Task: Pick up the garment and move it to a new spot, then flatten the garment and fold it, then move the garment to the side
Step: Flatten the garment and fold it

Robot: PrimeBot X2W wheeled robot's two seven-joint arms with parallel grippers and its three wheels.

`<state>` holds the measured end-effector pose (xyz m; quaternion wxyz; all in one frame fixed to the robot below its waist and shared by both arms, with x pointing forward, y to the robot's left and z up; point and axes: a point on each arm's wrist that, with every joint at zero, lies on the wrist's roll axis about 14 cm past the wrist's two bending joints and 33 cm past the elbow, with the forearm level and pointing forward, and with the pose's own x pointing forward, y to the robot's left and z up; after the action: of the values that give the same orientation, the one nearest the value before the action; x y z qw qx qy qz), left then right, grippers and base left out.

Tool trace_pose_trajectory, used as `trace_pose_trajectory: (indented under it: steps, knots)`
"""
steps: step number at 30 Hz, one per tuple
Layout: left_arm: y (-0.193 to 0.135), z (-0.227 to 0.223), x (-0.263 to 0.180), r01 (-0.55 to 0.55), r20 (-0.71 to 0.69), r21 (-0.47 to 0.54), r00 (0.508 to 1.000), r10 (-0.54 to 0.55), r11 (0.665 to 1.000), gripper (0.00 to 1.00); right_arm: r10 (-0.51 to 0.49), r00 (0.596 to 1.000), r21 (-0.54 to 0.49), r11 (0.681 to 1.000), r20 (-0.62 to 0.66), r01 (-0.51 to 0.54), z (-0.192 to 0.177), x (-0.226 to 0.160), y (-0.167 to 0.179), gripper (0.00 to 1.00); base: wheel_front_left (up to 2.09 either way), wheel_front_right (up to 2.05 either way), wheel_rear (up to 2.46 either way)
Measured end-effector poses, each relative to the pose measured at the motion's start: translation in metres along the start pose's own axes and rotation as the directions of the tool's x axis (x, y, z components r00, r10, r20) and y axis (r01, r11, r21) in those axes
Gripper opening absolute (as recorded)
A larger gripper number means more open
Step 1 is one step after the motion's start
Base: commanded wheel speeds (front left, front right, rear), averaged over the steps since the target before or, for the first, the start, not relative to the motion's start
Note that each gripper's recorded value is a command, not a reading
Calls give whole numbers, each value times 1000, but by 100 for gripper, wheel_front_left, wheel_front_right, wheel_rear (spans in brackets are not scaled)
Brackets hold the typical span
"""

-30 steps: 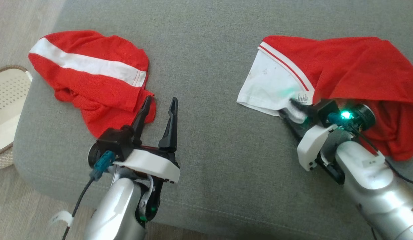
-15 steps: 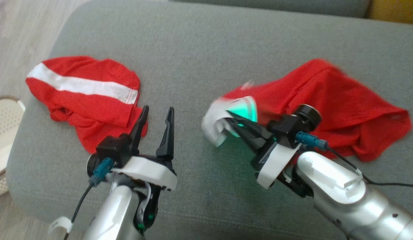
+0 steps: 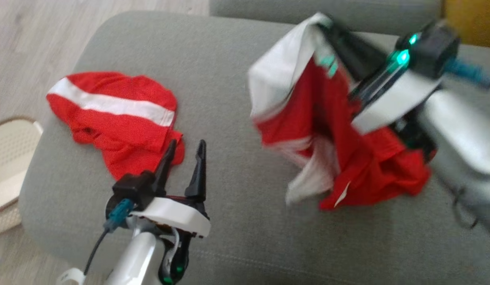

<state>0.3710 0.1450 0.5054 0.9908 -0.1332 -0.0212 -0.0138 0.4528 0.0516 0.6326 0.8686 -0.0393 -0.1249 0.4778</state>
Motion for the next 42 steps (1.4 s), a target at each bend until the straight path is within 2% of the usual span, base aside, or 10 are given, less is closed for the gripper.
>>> trace_pose_trajectory:
  steps: [5, 6, 7, 11, 14, 18, 22, 30, 34, 42]
  knots:
    - [4, -5, 2, -16, -19, 0, 1000, 16, 1000, 100, -117, 979, -80, 991, -168, 105, -33, 19, -71, 0, 0, 0, 0]
    - [5, -5, 4, -21, -19, 5, 1000, 21, 1000, 100, -157, 965, -105, 985, -211, 138, -44, 19, -89, 63, 0, 0, 0]
    - [8, -4, 6, -30, -17, 6, 999, 30, 1000, 100, -201, 949, -129, 976, -243, 174, -53, 19, -108, 100, 0, 0, 0]
    - [15, -8, 9, -61, -34, 1, 998, 61, 998, 100, -361, 862, -219, 929, -357, 298, -89, 9, -175, 100, 0, 0, 0]
    - [24, -16, 9, -94, -56, 8, 994, 94, 996, 100, -402, 823, -216, 915, -401, 342, -111, 9, -191, 100, 0, 0, 0]
    - [22, -21, 12, -94, -70, 3, 993, 94, 996, 100, -377, 838, -182, 926, -395, 331, -125, 15, -175, 100, 0, 0, 0]
    - [13, -15, 20, -61, -48, -4, 997, 60, 998, 100, -410, 854, -150, 912, -320, 381, -109, 4, -177, 100, 0, 0, 0]
    - [-5, 3, 33, 3, 12, -5, 1000, -3, 1000, 100, -466, 844, -62, 882, -264, 468, -96, -43, -164, 100, 0, 0, 0]
    - [-15, 13, 37, 37, 45, -6, 998, -37, 999, 100, -499, 845, -8, 862, -192, 507, -76, -68, -154, 100, 0, 0, 0]
    - [-31, 17, 36, 87, 63, -15, 994, -86, 996, 100, -573, 804, 29, 811, -159, 584, -79, -136, -116, 100, 0, 0, 0]
